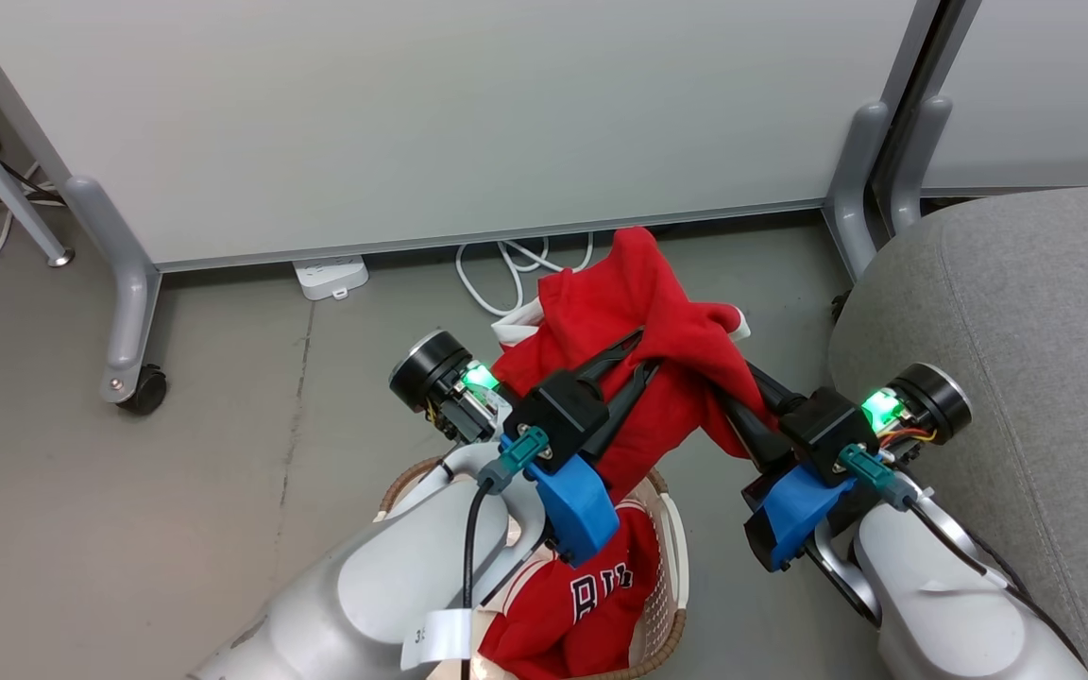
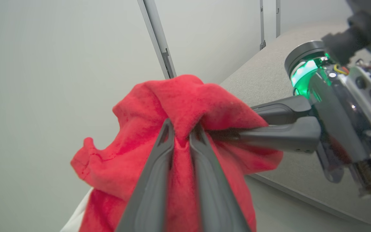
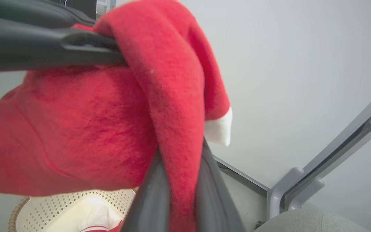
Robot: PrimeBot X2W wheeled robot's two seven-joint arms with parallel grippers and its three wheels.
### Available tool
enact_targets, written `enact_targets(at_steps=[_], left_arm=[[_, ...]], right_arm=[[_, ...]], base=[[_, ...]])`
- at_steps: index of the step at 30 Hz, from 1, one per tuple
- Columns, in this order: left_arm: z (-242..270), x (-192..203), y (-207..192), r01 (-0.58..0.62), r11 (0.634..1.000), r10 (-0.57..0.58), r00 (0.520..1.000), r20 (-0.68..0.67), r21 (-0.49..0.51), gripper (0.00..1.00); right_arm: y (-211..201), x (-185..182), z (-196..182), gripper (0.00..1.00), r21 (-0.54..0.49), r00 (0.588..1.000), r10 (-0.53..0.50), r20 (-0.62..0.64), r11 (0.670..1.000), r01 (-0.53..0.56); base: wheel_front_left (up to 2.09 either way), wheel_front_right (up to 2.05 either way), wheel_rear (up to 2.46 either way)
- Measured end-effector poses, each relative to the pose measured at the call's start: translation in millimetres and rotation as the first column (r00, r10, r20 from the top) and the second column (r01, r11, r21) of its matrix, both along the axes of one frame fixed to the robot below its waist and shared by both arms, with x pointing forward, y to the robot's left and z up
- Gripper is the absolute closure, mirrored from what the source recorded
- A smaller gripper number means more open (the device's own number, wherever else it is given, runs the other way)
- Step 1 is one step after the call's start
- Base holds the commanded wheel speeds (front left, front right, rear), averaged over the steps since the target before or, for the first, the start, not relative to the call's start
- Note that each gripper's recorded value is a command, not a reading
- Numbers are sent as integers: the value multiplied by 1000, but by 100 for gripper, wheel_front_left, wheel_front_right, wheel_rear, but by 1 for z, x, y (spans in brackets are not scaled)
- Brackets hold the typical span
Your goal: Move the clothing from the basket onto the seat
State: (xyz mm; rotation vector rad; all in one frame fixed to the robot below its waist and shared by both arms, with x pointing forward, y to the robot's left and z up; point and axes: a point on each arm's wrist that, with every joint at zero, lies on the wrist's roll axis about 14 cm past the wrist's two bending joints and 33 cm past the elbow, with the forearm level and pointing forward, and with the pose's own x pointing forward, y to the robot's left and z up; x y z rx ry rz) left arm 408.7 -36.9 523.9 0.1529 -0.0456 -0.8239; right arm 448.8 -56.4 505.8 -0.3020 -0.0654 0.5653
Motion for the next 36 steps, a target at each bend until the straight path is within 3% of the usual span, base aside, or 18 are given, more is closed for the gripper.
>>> enact_targets(at_steps=[17, 18, 19, 29, 36], left_arm=[[-2, -1, 1, 1, 1000, -1, 1000, -4, 6, 100], [-3, -1, 1, 0, 1000, 0, 1000, -5, 5, 67], [-3, 0, 1, -1, 1000, 1, 1000, -6, 5, 0], [-7, 1, 1, -4, 1000, 4, 1000, -12, 10, 0], [-16, 1, -6, 23, 1000, -23, 999, -27, 17, 0]], right_arm=[[1, 0, 3, 100, 15, 1000, 0, 7, 1000, 0], [0, 0, 3, 100, 16, 1000, -1, 7, 1000, 1], [0, 0, 4, 100, 16, 1000, -2, 7, 1000, 2], [-6, 4, 8, 100, 36, 1000, -23, 15, 999, 23], [-28, 11, 12, 100, 65, 996, -91, 22, 994, 89]], base=[[0, 0, 0], [0, 0, 0], [0, 0, 0], [0, 0, 0], [0, 0, 0]])
